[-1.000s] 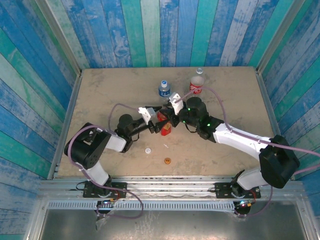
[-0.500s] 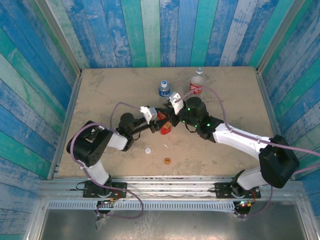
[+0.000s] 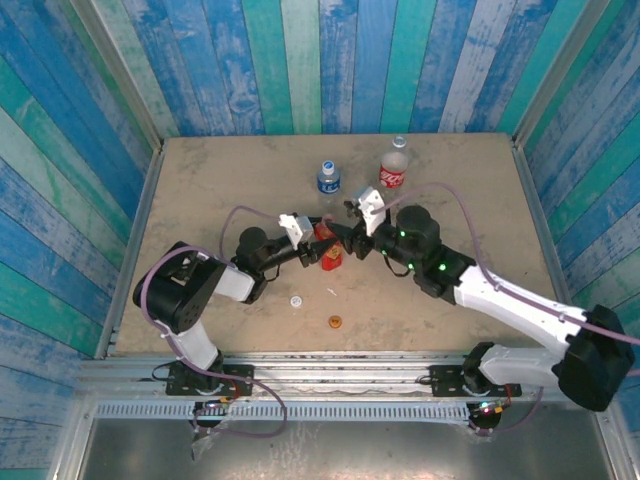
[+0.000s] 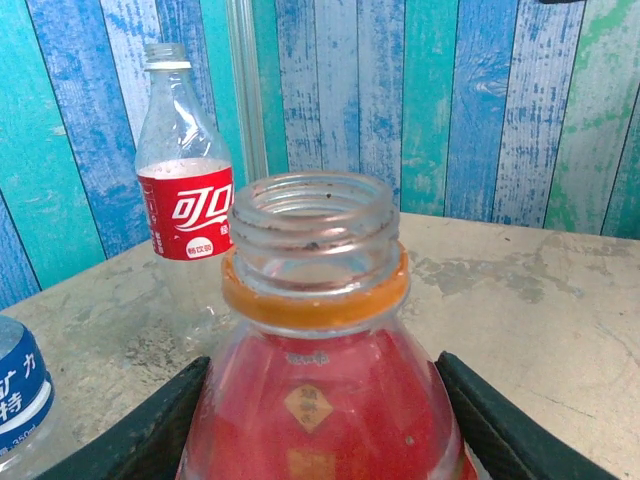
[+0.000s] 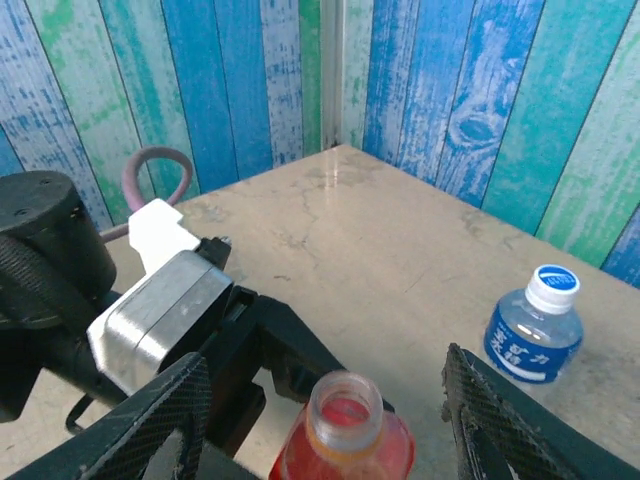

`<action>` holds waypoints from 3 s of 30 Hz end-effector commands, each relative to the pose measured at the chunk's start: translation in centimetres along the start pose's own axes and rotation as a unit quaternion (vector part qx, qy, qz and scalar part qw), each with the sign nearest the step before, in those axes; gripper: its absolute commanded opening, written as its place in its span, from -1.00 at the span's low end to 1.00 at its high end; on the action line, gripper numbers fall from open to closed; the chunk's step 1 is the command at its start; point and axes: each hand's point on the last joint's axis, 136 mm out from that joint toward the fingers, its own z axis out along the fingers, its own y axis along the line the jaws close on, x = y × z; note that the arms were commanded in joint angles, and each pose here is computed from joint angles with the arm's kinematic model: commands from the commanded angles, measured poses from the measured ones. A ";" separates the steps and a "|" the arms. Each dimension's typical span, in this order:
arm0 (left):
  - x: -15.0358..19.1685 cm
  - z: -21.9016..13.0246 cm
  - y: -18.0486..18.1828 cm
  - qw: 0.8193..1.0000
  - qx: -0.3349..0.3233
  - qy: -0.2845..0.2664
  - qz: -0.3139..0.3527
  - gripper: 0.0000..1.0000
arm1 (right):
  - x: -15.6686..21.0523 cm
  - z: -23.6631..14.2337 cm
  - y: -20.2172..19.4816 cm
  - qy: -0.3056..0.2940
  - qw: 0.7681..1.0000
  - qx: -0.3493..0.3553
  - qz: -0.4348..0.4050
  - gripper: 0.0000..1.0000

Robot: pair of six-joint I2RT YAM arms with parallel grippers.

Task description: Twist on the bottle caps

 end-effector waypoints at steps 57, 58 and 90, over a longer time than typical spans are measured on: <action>0.5 -0.3 -0.4 1.000 0.008 0.012 0.004 0.14 | 26.4 -2.5 11.0 0.327 0.942 -0.063 -0.045 -0.43; 0.5 -0.3 -0.4 1.000 0.008 0.012 0.004 0.14 | 26.3 -2.4 11.0 0.327 0.942 -0.062 -0.044 -0.41; 0.7 -0.2 -0.5 1.000 0.013 0.016 0.006 0.15 | 15.2 -3.1 6.5 0.250 0.967 -0.004 -0.053 -0.44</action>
